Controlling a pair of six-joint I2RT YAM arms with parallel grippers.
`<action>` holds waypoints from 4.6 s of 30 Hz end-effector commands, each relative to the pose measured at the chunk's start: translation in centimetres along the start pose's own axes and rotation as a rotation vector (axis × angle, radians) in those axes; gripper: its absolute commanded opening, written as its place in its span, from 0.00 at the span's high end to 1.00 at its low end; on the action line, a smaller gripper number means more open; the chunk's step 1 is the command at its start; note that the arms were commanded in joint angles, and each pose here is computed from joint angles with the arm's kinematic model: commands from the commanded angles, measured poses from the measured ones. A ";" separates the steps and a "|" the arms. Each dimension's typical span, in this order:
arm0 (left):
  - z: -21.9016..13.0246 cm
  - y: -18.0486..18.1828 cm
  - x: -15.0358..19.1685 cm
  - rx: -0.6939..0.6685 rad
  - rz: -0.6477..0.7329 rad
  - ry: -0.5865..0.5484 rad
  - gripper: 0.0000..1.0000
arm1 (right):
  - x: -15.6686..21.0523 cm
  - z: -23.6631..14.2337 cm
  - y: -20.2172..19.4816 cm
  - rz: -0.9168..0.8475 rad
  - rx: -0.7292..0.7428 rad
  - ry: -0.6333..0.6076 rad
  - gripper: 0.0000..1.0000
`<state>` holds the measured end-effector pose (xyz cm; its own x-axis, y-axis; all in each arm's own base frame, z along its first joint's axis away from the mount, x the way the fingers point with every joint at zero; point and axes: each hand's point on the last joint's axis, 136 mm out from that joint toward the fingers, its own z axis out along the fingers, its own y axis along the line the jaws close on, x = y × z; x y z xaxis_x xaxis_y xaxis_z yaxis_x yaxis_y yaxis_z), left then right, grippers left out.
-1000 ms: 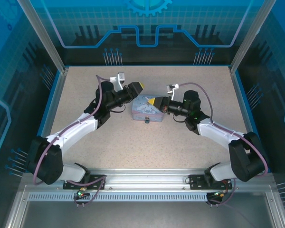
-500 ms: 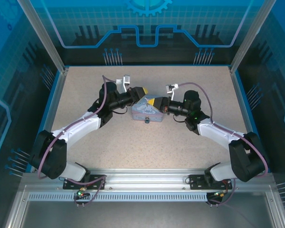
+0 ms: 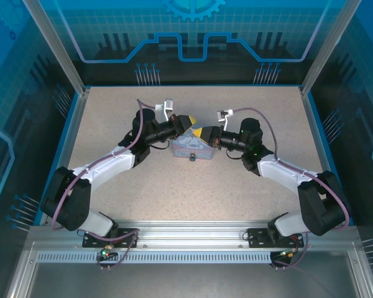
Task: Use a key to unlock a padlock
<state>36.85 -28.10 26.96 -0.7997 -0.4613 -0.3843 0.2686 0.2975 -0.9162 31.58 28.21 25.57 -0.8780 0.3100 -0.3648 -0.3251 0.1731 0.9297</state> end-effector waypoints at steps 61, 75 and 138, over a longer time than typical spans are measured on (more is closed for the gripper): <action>-3.3 2.6 -2.2 -0.122 -0.182 -0.375 1.00 | -1.7 3.5 -1.0 0.013 0.018 -0.088 0.57; -3.4 2.9 -2.4 -0.123 -0.183 -0.394 1.00 | -0.5 4.0 -1.7 0.045 -0.009 -0.059 0.63; -4.9 3.7 -2.2 -0.148 -0.164 -0.437 1.00 | 0.2 4.8 -1.6 0.067 -0.035 -0.035 1.00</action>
<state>37.42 -22.35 24.35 -0.5401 -0.8036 -0.2500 0.0227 0.2831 -0.9588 33.64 32.31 23.34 -0.8912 0.3547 -0.2825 -0.2539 0.1259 0.9590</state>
